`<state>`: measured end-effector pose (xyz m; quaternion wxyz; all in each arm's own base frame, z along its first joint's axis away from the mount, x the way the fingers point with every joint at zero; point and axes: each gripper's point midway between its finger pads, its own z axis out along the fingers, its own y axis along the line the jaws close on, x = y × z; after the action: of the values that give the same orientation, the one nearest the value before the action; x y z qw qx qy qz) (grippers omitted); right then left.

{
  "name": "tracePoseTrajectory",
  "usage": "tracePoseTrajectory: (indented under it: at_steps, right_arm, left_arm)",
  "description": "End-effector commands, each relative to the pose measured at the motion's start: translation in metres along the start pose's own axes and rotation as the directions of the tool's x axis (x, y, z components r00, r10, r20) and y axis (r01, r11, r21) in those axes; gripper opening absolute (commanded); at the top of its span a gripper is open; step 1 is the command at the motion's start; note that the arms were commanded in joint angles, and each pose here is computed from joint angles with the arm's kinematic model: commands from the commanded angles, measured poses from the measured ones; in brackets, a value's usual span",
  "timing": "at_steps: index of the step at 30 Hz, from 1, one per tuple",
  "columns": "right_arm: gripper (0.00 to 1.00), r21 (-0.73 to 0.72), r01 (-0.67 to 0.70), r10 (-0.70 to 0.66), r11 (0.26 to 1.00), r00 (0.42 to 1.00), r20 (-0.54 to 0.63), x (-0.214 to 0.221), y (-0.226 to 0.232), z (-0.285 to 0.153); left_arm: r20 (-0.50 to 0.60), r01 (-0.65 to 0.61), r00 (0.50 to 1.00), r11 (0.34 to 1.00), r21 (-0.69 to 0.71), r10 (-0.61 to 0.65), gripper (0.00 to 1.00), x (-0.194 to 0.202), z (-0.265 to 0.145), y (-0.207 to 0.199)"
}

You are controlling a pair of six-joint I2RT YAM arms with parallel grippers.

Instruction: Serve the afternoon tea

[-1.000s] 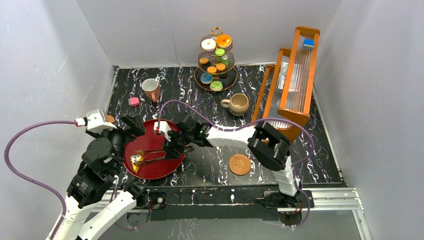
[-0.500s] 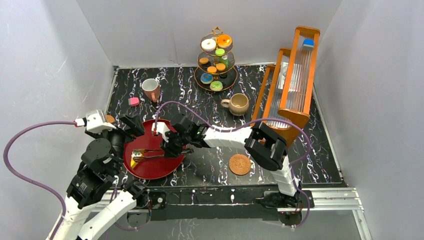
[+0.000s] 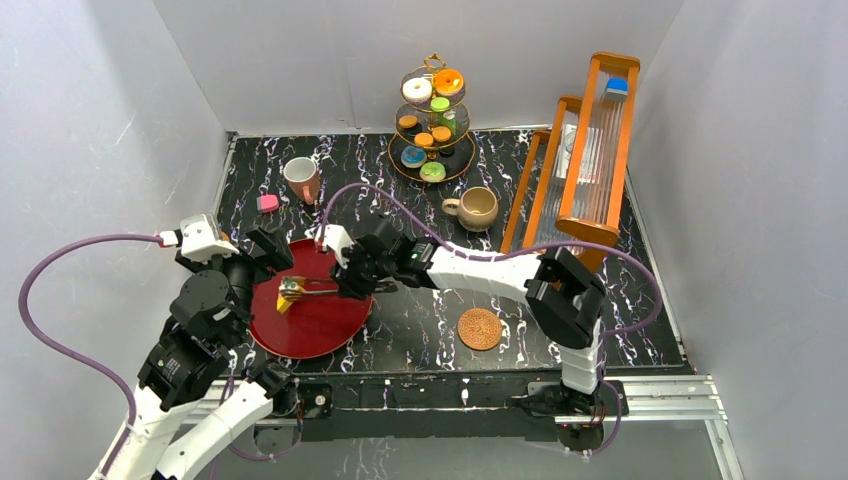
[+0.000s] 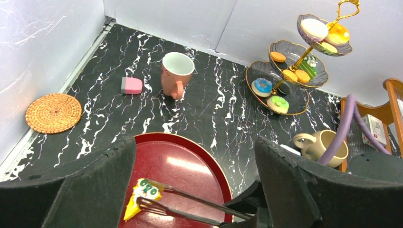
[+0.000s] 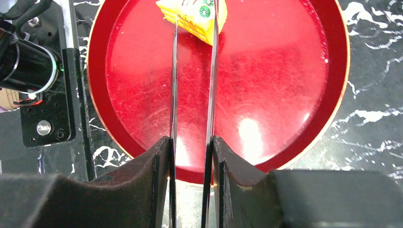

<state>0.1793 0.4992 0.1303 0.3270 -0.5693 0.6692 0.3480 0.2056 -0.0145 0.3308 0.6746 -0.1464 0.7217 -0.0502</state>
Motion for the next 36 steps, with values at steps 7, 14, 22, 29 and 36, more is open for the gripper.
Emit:
tracePoseTrajectory:
  at_steps: [7, 14, 22, 29, 36]
  right_arm:
    - [0.42, 0.102, -0.08, 0.073, 0.991, 0.994, 0.078, -0.02, -0.032, -0.045]
    - [0.41, 0.187, -0.129, 0.107, 0.974, 0.986, 0.125, -0.028, -0.056, -0.075]
    - [0.4, 0.357, -0.243, 0.178, 0.902, 0.962, 0.205, -0.032, -0.113, -0.13]
    - [0.4, 0.522, -0.32, 0.233, 0.791, 0.946, 0.226, -0.019, -0.171, -0.181]
    - [0.39, 0.679, -0.377, 0.287, 0.63, 0.925, 0.248, 0.009, -0.23, -0.231]
  left_arm:
    - [-0.007, -0.043, 0.999, 0.999, -0.013, 0.043, 0.91, 0.01, 0.008, -0.001]
    - [-0.026, -0.087, 0.996, 0.996, -0.012, 0.087, 0.91, 0.023, 0.013, -0.002]
    - [-0.052, -0.174, 0.983, 0.985, 0.003, 0.174, 0.91, 0.04, 0.023, -0.006]
    - [-0.087, -0.245, 0.965, 0.969, 0.023, 0.246, 0.91, 0.061, 0.032, -0.01]
    - [-0.104, -0.26, 0.959, 0.964, 0.056, 0.265, 0.91, 0.073, 0.032, -0.012]
